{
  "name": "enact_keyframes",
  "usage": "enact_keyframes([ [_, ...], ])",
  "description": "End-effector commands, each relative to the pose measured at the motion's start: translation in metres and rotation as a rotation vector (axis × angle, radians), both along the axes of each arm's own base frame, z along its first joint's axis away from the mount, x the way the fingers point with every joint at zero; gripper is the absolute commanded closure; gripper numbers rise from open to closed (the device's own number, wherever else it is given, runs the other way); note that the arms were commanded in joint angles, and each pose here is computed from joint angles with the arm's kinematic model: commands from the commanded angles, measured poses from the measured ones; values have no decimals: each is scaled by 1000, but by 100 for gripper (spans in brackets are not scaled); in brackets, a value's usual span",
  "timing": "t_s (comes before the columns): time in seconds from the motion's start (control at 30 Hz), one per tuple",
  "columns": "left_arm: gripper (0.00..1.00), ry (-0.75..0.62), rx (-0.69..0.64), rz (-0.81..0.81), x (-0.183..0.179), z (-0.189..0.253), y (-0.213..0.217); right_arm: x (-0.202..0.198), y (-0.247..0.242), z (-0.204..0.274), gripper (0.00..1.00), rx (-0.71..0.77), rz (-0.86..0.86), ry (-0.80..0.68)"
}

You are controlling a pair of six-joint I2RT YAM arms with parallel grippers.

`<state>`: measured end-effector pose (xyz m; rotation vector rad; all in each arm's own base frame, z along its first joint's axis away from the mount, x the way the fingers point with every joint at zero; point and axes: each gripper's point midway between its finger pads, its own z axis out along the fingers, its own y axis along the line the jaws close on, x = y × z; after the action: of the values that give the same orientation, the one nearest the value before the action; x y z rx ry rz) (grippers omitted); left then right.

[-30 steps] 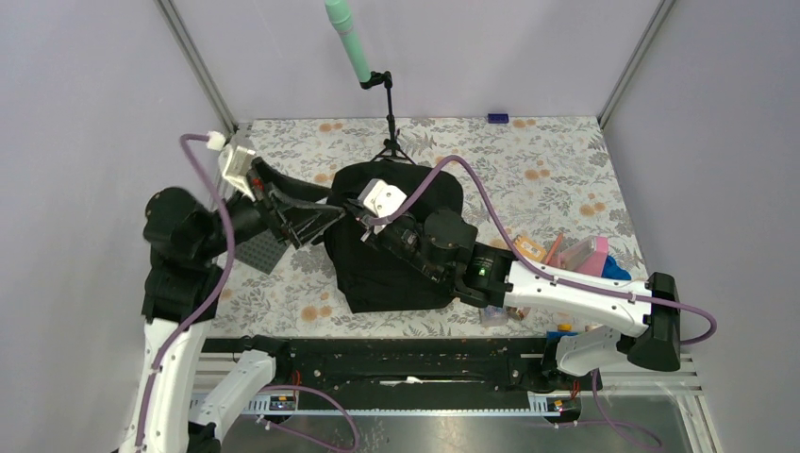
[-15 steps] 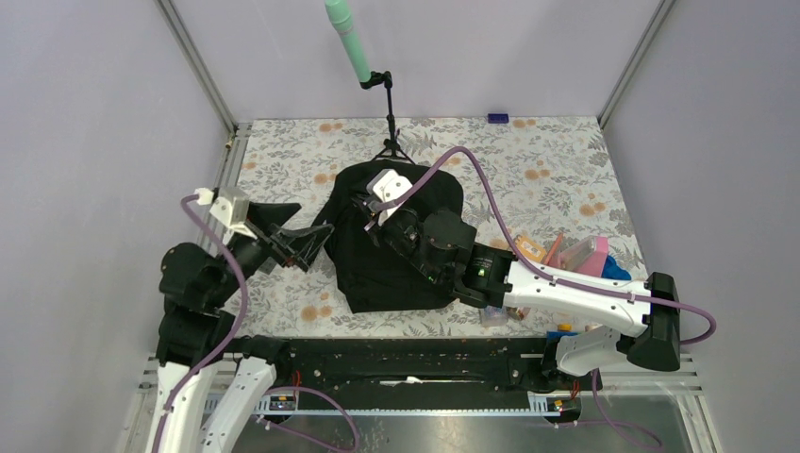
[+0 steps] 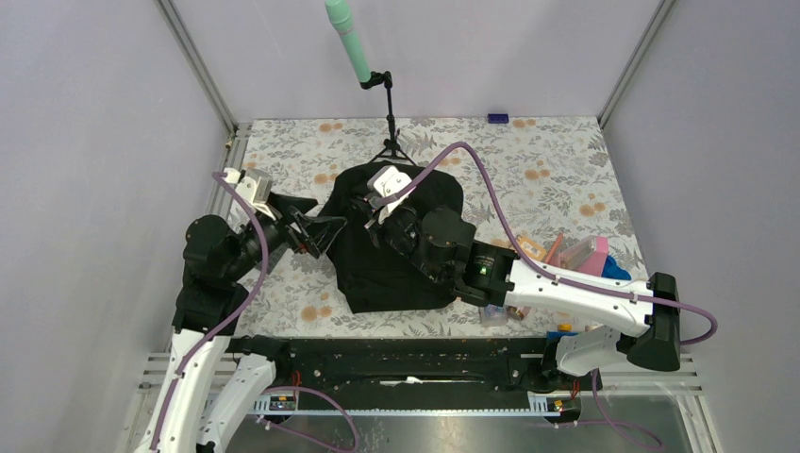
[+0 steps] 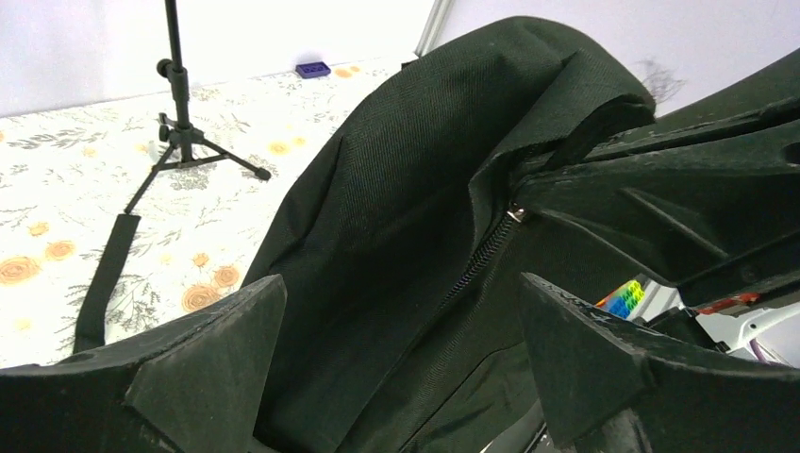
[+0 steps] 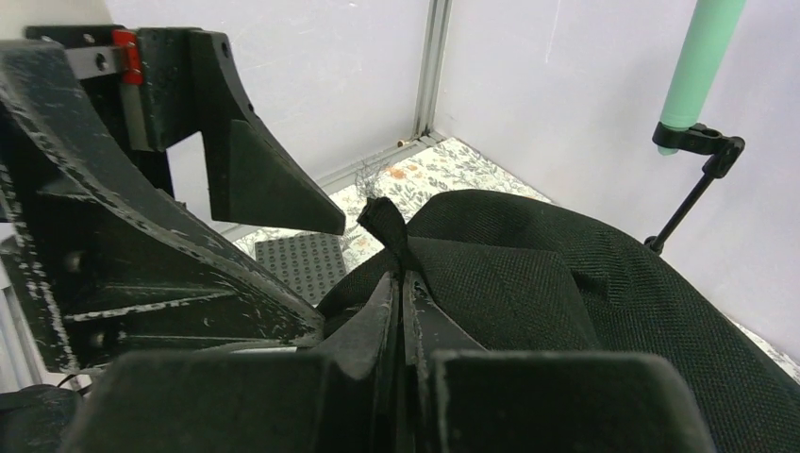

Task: Pack the student bag
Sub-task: Zip the student bag at the center of the board.

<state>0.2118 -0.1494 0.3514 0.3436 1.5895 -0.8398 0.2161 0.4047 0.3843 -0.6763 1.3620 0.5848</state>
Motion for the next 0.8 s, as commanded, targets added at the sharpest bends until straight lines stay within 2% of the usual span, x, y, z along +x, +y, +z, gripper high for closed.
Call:
enact_keyframes([
  [0.0,4,-21,-7,-71,2,2,-11,-2,-10,43,100,98,-1,-20],
  [0.1,6,-20,1,-82,5,-1,-14,-2,-7,43,100,89,6,-17],
  [0.37,25,-38,25,-122,7,1,-24,-2,-3,43,100,80,10,-13],
  [0.63,62,-52,43,-155,3,-1,-31,-1,3,41,100,59,11,-14],
  [0.7,77,-54,47,-160,3,-1,-32,-2,3,42,100,59,9,-15],
  [0.77,98,-50,47,-160,3,-3,-33,-1,3,43,100,55,0,-24],
])
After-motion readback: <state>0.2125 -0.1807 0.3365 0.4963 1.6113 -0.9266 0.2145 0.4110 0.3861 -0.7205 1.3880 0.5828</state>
